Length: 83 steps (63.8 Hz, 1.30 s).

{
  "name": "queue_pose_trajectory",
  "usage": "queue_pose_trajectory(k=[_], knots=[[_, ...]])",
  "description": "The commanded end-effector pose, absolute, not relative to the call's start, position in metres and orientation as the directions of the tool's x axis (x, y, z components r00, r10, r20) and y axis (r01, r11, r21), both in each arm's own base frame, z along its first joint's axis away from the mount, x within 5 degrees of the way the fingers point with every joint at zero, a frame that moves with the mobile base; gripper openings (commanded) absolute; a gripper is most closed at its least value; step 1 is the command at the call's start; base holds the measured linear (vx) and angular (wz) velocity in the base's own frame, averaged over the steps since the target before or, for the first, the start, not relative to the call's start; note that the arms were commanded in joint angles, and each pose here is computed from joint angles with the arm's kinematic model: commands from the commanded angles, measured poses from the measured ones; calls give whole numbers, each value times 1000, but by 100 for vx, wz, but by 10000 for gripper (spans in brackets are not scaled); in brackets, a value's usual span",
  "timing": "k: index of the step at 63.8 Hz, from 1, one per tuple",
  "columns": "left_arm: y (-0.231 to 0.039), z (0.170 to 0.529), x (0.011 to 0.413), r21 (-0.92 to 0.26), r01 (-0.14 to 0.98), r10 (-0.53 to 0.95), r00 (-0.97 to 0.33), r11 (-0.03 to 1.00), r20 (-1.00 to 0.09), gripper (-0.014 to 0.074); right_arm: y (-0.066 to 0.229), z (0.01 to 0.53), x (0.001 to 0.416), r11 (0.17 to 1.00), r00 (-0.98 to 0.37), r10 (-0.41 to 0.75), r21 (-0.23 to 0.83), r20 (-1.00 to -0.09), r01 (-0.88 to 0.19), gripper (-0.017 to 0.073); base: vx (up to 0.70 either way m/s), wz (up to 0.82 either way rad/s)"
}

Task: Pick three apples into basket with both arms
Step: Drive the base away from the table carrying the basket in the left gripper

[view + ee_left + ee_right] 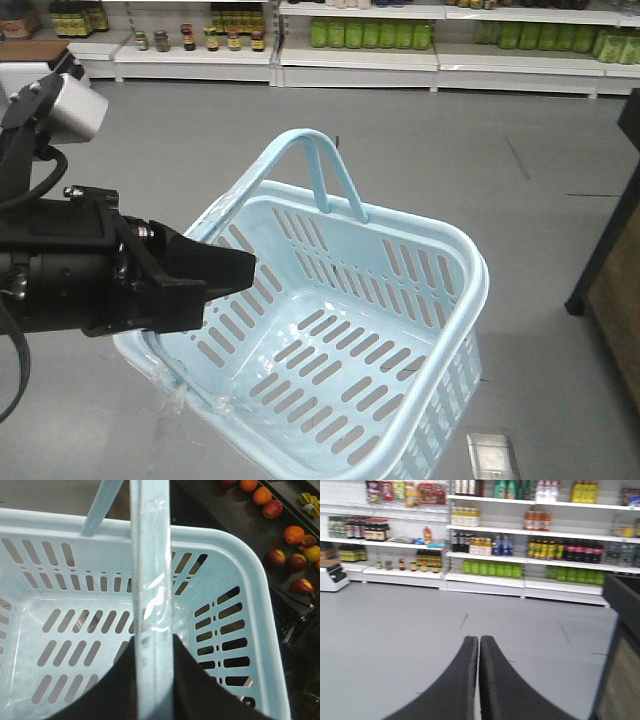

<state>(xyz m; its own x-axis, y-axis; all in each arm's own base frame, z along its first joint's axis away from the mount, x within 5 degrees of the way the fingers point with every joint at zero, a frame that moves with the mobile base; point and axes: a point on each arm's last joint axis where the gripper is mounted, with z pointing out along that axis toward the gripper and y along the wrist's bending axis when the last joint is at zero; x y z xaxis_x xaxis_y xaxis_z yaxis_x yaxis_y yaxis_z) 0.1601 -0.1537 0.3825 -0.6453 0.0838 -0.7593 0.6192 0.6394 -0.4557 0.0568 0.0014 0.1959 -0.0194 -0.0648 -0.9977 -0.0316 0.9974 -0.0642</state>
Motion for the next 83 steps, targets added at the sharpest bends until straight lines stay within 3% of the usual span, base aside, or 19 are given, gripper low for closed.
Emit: queue_pose_trajectory(k=[1, 42, 83], knots=[[-152, 403, 158, -484, 626, -22, -598, 612, -801, -8, 2, 198, 57, 996, 47, -79, -80, -996, -28, -1, 10, 49], [-152, 403, 158, -484, 626, -22, -598, 612, -801, -8, 2, 198, 57, 996, 47, -79, -80, -996, -28, -1, 15, 36], [-152, 403, 158, -484, 626, -22, -598, 612, -801, -8, 2, 198, 57, 996, 47, -79, -80, -996, -28, -1, 21, -10]])
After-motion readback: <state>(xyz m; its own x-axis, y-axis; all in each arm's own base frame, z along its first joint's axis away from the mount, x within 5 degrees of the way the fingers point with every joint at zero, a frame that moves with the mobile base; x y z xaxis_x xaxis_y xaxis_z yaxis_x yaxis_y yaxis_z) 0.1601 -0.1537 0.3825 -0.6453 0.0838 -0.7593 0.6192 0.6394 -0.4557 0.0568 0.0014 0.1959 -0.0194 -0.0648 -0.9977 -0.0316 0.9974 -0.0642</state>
